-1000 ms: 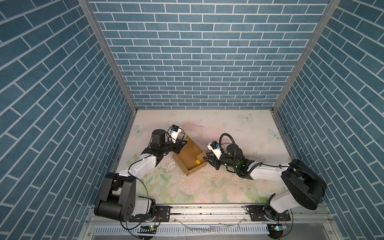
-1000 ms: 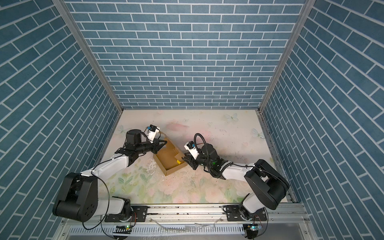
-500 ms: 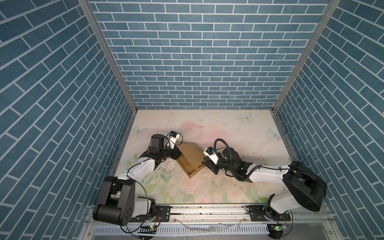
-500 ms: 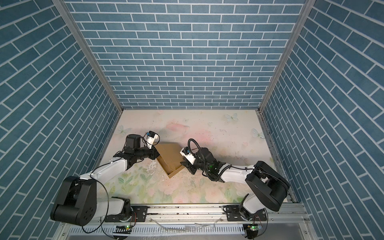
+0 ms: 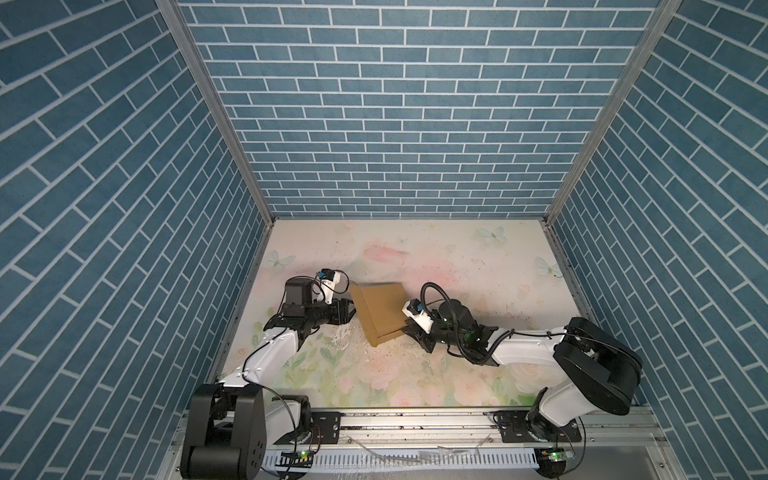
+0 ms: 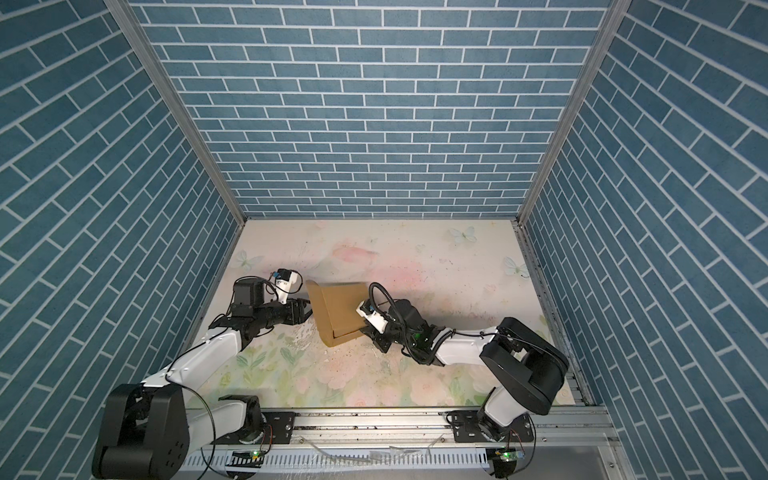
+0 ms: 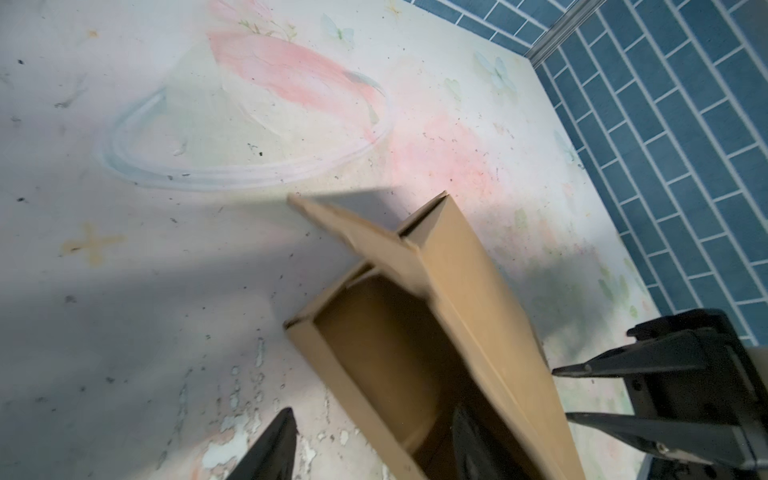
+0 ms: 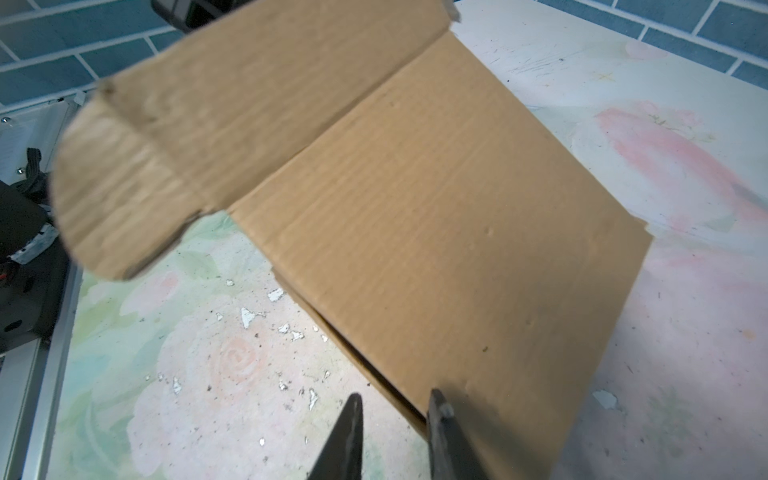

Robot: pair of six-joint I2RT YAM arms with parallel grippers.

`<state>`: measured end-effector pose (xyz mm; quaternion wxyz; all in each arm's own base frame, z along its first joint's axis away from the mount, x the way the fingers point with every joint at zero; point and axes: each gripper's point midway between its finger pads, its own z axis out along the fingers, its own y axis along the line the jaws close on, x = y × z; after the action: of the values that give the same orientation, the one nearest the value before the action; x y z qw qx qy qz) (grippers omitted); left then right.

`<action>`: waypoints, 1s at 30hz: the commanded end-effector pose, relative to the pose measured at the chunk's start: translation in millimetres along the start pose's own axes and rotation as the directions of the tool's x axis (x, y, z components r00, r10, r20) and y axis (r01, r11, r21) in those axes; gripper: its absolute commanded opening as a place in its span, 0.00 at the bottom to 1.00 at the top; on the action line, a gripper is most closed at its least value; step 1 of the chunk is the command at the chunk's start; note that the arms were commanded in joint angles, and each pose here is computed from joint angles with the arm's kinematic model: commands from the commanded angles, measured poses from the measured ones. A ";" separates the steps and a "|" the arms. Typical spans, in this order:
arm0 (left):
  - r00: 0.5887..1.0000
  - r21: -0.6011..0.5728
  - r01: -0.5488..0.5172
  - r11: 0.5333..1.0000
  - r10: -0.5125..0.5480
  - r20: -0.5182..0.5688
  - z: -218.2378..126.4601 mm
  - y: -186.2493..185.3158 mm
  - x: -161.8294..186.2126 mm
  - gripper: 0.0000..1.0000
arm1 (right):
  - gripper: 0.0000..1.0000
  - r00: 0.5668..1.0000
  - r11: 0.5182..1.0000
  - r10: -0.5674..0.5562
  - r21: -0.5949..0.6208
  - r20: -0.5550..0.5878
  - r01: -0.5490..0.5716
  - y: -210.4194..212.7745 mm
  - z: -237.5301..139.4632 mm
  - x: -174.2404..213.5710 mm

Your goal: Fold the paper box

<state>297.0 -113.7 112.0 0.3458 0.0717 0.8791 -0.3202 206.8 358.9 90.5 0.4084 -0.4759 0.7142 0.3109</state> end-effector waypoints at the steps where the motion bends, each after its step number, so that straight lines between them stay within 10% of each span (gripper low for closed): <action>1: 1.000 0.020 -0.004 1.000 0.003 0.019 -7.4 -3.4 -3.8 0.68 | 0.28 0.999 0.999 -0.042 0.016 0.001 0.042 -2.3 3.6 -1.6; 11: 0.992 -0.216 0.079 0.973 -0.098 -0.079 -52.1 29.3 -0.3 0.78 | 0.27 0.999 0.999 -0.047 0.028 0.003 0.047 -4.4 3.1 -5.2; 18: 0.984 0.040 0.177 0.983 -0.177 -0.018 -52.4 -19.8 -41.9 0.75 | 0.27 0.999 0.999 -0.040 0.020 0.000 0.040 -2.3 -3.1 -15.5; 30: 0.954 0.053 0.278 0.959 -0.270 -0.128 -12.7 -5.6 -14.7 0.69 | 0.26 1.000 1.000 -0.017 -0.011 0.012 0.017 6.4 -33.4 -48.8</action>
<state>293.8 -101.5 124.4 0.2355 -0.0293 0.8967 -0.3736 202.0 351.1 128.4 0.4057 -0.4757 0.7174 0.3073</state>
